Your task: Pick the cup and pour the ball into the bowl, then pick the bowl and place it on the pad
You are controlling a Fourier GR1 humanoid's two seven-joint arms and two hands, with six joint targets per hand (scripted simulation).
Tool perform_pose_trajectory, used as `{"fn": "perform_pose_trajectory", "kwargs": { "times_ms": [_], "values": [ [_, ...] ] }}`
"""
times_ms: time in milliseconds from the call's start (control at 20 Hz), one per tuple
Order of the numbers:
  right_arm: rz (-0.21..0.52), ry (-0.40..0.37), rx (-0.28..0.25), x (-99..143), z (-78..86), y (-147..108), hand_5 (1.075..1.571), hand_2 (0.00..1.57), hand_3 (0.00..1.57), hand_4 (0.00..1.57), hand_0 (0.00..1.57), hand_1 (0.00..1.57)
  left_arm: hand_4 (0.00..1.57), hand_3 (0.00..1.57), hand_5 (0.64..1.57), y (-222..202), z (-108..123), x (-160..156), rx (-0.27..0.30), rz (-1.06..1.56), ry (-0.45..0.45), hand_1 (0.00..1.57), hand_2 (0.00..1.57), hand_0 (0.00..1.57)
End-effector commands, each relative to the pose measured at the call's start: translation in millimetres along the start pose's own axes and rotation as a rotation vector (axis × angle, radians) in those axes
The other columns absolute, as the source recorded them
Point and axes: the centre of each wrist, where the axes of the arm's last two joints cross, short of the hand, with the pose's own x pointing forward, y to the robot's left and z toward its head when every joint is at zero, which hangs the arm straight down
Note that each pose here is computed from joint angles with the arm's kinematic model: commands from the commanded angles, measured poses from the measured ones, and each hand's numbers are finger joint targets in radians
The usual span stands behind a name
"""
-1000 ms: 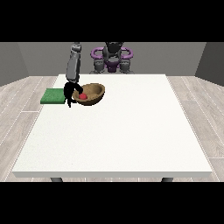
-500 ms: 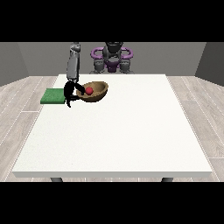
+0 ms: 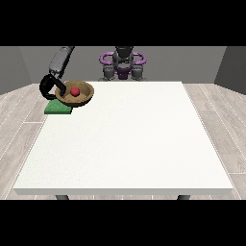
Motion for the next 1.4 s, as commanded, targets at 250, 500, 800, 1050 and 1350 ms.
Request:
{"fn": "perform_pose_trajectory", "kwargs": {
  "times_ms": [250,500,800,1050,1350],
  "values": [
    [0.032,0.004,-0.02,62,-11.4,-73,1.564,1.57,0.57,1.09,1.57,1.57,1.21,0.0,1.545,27,21,-20,0.082,-0.017,0.012,0.0,0.0,0.0],
    [0.056,0.031,0.026,38,-5.0,-86,1.568,1.57,0.38,1.12,1.57,1.57,1.21,0.0,1.55,48,41,-30,0.069,-0.033,0.046,0.0,0.0,0.0],
    [-0.036,-0.001,0.038,44,-8.6,-60,1.564,1.57,0.43,1.07,1.57,1.57,1.22,0.0,1.552,74,55,-38,0.11,-0.033,0.011,0.0,0.0,0.0],
    [-0.101,0.026,0.021,26,-11.0,-24,1.57,1.57,0.45,1.04,1.57,1.57,1.21,0.0,1.556,63,37,-16,0.077,-0.038,-0.028,0.0,0.0,0.0],
    [-0.172,0.05,0.018,36,-14.5,-42,1.571,1.57,0.6,0.99,1.57,1.57,1.2,0.0,1.558,61,37,-22,0.095,-0.061,0.007,0.0,0.0,0.0]
  ]
}}
